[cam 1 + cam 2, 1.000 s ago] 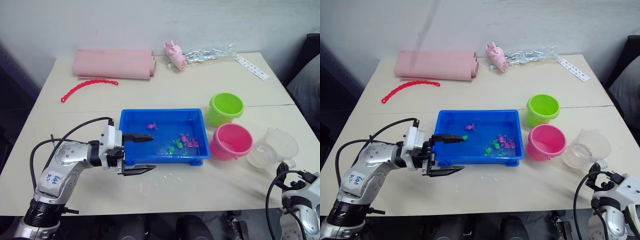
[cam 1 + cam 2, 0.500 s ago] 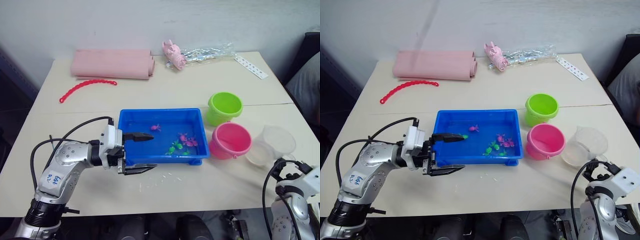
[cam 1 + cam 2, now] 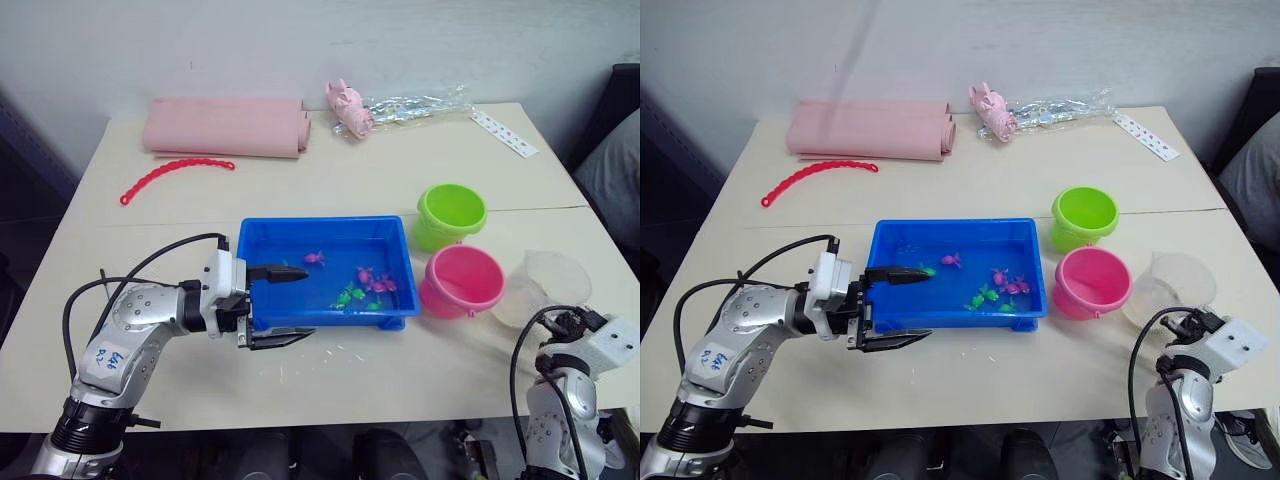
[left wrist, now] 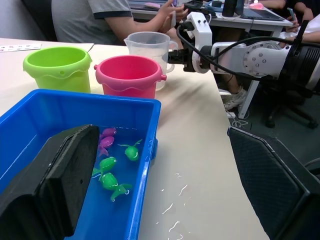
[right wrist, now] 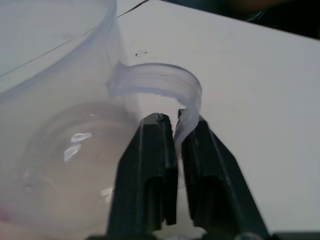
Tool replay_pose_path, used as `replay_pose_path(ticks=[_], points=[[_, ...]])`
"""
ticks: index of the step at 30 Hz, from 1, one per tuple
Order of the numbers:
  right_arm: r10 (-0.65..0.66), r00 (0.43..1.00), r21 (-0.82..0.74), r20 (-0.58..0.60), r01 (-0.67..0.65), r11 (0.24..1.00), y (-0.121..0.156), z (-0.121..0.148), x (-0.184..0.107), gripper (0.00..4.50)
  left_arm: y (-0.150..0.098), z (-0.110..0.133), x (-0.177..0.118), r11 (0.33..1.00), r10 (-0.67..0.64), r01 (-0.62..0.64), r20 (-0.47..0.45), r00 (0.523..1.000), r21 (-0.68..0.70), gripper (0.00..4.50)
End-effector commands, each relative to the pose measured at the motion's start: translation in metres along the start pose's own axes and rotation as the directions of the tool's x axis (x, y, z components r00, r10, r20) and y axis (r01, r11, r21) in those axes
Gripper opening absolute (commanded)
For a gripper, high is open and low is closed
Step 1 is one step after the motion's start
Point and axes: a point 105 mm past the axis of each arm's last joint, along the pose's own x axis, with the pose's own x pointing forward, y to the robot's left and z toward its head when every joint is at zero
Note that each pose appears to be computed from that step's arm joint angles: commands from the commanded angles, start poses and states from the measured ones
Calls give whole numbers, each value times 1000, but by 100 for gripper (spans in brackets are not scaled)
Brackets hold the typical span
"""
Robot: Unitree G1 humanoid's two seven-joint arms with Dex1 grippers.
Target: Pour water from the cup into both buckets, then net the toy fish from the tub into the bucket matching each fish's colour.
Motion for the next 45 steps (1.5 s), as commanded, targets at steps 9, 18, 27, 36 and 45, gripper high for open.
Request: replay_pose_path(ticks=[9,18,27,36,45], points=[[-33,993,-23,112,36,999,-13,33,0,5,-1,7,-4,999,24,-25,13,1000,38,450],[218,956,-318,196,-149,936,0,93,-2,5,3,13,2,999,-17,16,51,999,30,450],[507,854,-681,117,-302,667,50,139,-11,5,13,18,19,998,-43,48,111,993,-40,450],[589,802,-894,98,-189,406,75,154,-17,5,13,19,34,996,-62,68,105,993,-54,450],[607,789,-933,97,-140,332,79,150,-15,5,14,19,42,998,-62,65,116,991,-20,450]])
